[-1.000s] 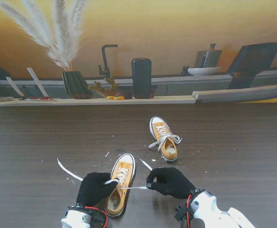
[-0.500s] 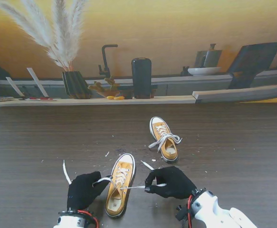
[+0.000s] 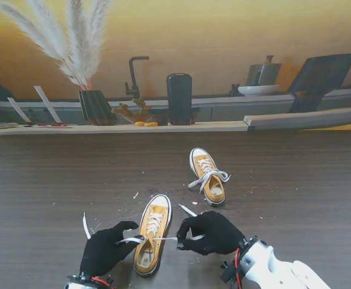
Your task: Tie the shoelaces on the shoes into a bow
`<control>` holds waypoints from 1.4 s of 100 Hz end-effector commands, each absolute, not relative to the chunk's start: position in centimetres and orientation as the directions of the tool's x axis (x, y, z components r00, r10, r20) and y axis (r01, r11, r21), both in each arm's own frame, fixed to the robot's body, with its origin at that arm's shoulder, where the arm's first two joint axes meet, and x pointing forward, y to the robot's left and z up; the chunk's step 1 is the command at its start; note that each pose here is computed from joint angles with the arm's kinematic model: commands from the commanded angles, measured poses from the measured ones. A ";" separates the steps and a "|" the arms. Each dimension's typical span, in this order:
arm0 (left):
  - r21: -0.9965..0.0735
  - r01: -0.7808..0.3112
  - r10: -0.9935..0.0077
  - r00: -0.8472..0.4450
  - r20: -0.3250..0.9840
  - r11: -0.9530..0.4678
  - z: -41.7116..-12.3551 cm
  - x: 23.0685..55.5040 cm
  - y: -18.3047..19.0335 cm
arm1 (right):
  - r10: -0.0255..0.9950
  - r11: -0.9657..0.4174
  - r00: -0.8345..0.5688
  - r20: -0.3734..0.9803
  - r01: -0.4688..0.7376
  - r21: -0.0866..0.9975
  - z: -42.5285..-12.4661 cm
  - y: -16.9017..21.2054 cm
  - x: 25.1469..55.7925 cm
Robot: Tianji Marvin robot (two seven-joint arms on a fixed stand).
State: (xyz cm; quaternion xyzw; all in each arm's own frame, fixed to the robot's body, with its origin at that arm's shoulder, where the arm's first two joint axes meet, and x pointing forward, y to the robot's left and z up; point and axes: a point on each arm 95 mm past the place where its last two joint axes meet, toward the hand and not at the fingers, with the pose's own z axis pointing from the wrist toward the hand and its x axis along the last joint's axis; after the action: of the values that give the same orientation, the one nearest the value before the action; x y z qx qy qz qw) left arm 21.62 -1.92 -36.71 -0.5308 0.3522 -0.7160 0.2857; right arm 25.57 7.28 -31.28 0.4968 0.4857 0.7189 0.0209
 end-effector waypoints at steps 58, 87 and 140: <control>-0.784 -0.131 -0.643 -0.500 0.581 -0.607 -36.4 23.3 -2.5 | 0.464 -0.545 -0.582 0.668 0.407 0.733 -28.6 8.9 25.8; -0.770 -0.125 -0.577 -0.590 0.565 -0.626 -36.1 26.0 -5.5 | 0.443 -0.552 -0.586 0.678 0.417 0.722 -28.3 9.8 25.8; -0.747 -0.404 -0.448 -0.614 0.650 -0.529 -36.2 26.9 -7.8 | 0.437 -0.545 -0.577 0.690 0.440 0.713 -28.8 10.5 26.3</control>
State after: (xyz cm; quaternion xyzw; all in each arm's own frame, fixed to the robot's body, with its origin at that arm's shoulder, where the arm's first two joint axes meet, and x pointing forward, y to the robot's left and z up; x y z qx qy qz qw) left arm 27.17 -7.72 -36.52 -0.4463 0.4758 -0.7577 0.0169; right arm 26.19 10.52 -28.67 0.4577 0.4742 0.7521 0.0005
